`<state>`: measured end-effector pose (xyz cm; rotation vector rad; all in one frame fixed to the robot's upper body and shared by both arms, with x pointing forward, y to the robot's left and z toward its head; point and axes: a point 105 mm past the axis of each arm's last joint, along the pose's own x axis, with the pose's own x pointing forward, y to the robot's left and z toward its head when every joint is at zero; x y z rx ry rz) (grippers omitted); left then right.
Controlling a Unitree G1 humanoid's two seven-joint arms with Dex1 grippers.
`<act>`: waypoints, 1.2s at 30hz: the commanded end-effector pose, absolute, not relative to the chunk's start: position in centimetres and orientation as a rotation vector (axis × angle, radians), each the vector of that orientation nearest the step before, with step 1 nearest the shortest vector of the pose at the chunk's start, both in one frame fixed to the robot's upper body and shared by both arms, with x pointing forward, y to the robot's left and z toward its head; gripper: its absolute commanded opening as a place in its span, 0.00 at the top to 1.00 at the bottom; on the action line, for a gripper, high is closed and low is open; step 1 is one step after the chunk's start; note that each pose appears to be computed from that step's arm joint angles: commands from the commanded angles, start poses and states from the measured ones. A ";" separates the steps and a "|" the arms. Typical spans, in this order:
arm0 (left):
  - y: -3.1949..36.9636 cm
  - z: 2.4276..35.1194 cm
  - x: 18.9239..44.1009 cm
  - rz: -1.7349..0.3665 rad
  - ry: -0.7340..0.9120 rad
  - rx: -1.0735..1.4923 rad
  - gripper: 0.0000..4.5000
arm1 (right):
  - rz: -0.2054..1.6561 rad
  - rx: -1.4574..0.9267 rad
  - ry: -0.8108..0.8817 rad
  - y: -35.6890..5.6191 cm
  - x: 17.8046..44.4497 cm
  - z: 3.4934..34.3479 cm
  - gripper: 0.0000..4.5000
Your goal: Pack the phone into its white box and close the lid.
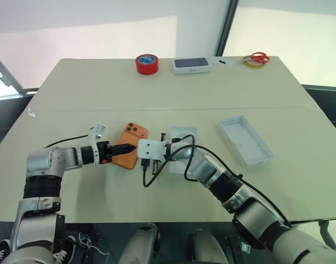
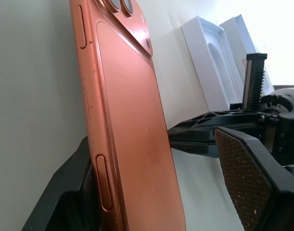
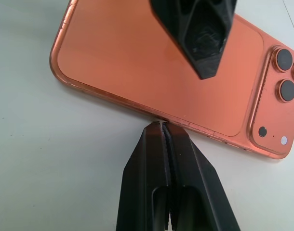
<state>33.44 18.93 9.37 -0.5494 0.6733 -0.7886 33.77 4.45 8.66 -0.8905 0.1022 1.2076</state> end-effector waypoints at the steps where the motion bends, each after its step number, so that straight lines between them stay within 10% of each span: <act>1: 19.4 8.2 33.5 -0.735 0.709 -0.592 0.30 | 1.193 -0.909 0.068 4.5 34.1 9.5 1.00; 8: 18.9 8.2 33.2 -0.744 0.721 -0.685 0.99 | 1.186 -0.910 0.068 4.3 34.1 9.5 1.00; 16: 19.2 10.6 33.0 -0.778 0.621 -0.862 1.00 | 1.273 -0.577 -0.016 3.1 32.7 13.8 1.00; 23: 19.9 12.9 33.7 -0.707 0.391 -0.952 1.00 | 1.497 -0.732 -0.075 -3.3 28.1 14.6 0.38; 36: 15.6 14.3 32.7 -0.766 0.334 -0.867 1.00 | 1.440 -0.799 0.067 -8.8 27.2 10.9 0.38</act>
